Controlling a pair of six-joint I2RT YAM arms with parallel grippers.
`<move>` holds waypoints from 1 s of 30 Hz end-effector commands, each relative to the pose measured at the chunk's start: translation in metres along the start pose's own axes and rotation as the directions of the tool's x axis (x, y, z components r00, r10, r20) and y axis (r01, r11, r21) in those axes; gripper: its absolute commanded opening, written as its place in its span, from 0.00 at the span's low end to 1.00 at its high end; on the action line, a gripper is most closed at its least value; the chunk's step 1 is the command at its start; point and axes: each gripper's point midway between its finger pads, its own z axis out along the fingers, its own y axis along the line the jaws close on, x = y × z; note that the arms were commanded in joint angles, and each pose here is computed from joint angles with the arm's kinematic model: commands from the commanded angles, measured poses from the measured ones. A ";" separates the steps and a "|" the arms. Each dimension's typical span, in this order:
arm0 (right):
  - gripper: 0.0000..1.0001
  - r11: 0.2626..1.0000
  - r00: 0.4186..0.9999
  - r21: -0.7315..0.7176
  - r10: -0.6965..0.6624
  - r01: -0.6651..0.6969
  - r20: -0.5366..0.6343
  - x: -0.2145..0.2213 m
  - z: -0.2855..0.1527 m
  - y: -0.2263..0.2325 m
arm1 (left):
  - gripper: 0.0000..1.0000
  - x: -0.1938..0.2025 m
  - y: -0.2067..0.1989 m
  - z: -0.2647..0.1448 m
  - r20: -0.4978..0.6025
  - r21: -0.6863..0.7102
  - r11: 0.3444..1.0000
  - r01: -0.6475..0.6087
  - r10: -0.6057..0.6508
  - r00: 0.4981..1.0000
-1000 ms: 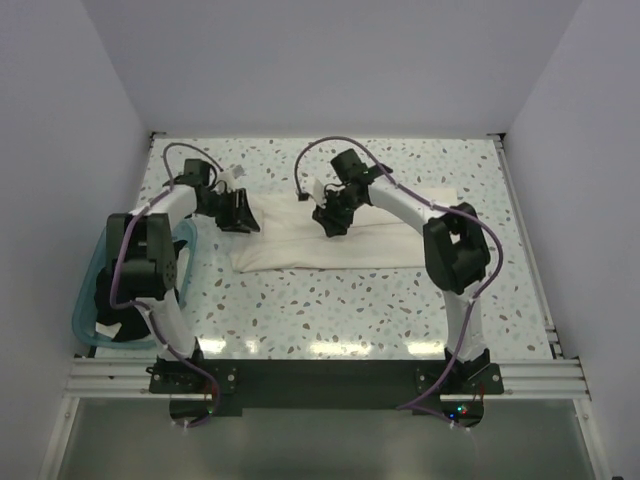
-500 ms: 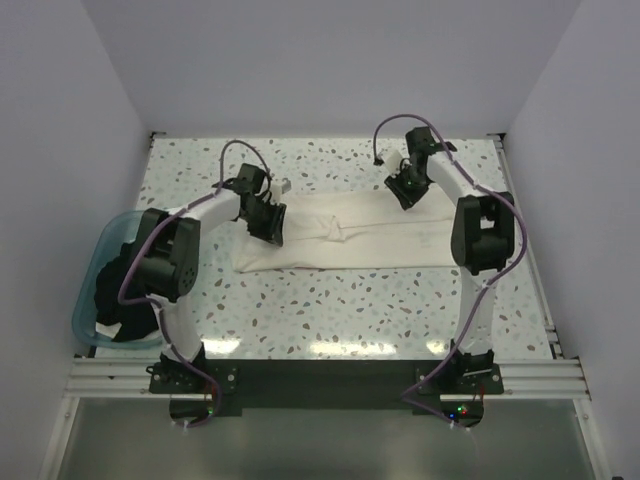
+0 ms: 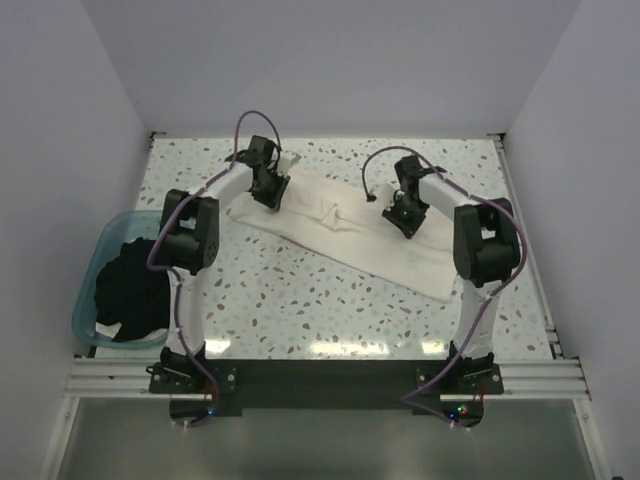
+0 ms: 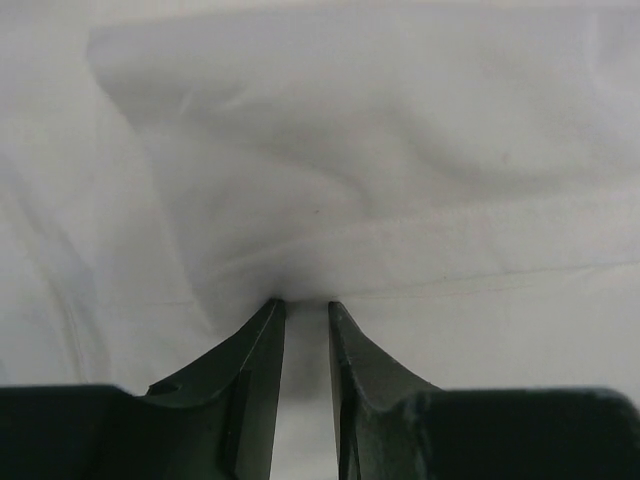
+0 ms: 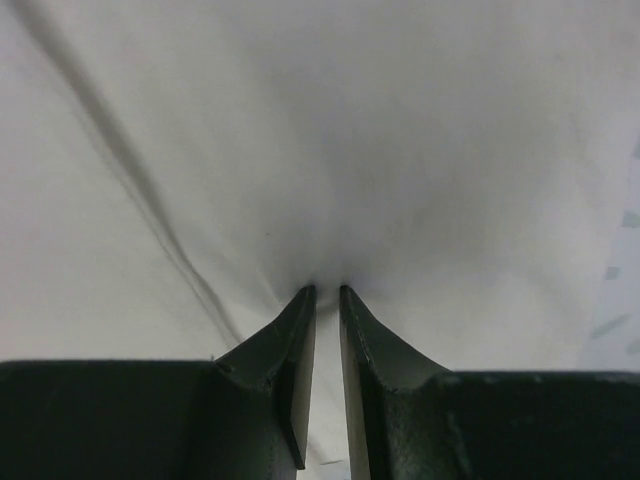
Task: Fold and stack the t-shirts
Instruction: Fold the tshirt
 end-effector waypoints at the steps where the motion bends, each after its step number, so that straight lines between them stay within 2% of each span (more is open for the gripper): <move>1: 0.20 0.974 0.988 -0.218 -0.096 0.068 -0.122 0.035 0.000 0.094 | 0.30 -0.022 0.072 0.042 -0.007 -0.150 0.984 -0.094 0.094 0.996; 2: 0.20 0.964 0.987 -0.253 -0.116 0.086 -0.109 0.033 -0.008 0.115 | 0.30 -0.031 0.080 0.056 0.002 -0.149 0.983 -0.105 0.107 0.994; 3: 0.20 0.927 0.986 -0.352 -0.159 0.131 -0.051 0.025 -0.023 0.161 | 0.30 -0.079 0.094 0.040 0.119 -0.175 0.979 -0.102 0.124 0.985; 5: 0.21 0.896 0.990 -0.425 -0.144 0.131 0.002 0.012 -0.045 0.203 | 0.32 -0.114 0.098 0.035 0.226 -0.136 0.988 -0.079 0.109 0.968; 6: 0.22 0.868 0.987 -0.471 -0.143 0.160 0.073 -0.004 -0.067 0.223 | 0.34 -0.146 0.107 0.014 0.328 -0.145 0.987 -0.065 0.110 0.938; 7: 0.23 0.865 0.993 -0.490 -0.081 0.112 0.084 -0.012 -0.078 0.229 | 0.36 -0.158 0.102 0.006 0.384 -0.101 0.992 -0.071 0.105 0.918; 8: 0.23 0.865 0.993 -0.491 -0.061 0.104 0.103 -0.019 -0.086 0.227 | 0.40 -0.178 0.101 -0.024 0.455 -0.105 0.993 -0.059 0.101 0.885; 9: 0.23 0.869 0.992 -0.484 -0.055 0.105 0.116 -0.024 -0.092 0.224 | 0.42 -0.173 0.100 -0.027 0.466 -0.094 0.994 -0.054 0.092 0.880; 10: 0.23 0.892 0.989 -0.439 -0.054 0.109 0.135 -0.031 -0.102 0.211 | 0.45 -0.188 0.096 -0.045 0.536 -0.094 0.993 -0.072 0.111 0.837; 11: 0.23 0.905 0.988 -0.412 -0.053 0.109 0.145 -0.033 -0.105 0.203 | 0.51 -0.188 0.089 -0.068 0.565 -0.092 0.993 -0.075 0.114 0.817; 14: 0.24 0.943 0.985 -0.303 -0.096 0.136 0.145 -0.030 -0.099 0.176 | 0.55 -0.201 0.073 -0.121 0.652 -0.087 0.992 -0.089 0.124 0.748; 18: 0.22 0.951 0.985 -0.271 -0.123 0.152 0.120 -0.029 -0.071 0.170 | 0.57 -0.173 0.053 -0.128 0.607 -0.011 0.996 -0.092 0.080 0.791; 21: 0.17 0.953 0.989 -0.270 -0.120 0.139 0.084 -0.027 -0.050 0.170 | 0.56 -0.145 0.042 -0.121 0.520 0.055 0.996 -0.066 0.028 0.854; 23: 0.15 0.956 0.991 -0.263 -0.120 0.131 0.056 -0.022 -0.037 0.170 | 0.56 -0.130 0.036 -0.116 0.479 0.086 0.994 -0.062 0.013 0.878; 28: 0.11 0.943 0.986 -0.301 -0.161 0.144 -0.033 0.001 -0.007 0.190 | 0.59 -0.095 0.023 -0.107 0.402 0.132 0.989 -0.062 0.004 0.916; 30: 0.09 0.927 0.981 -0.337 -0.190 0.165 -0.043 0.008 -0.005 0.211 | 0.60 -0.077 0.019 -0.096 0.334 0.115 0.992 -0.060 0.018 0.943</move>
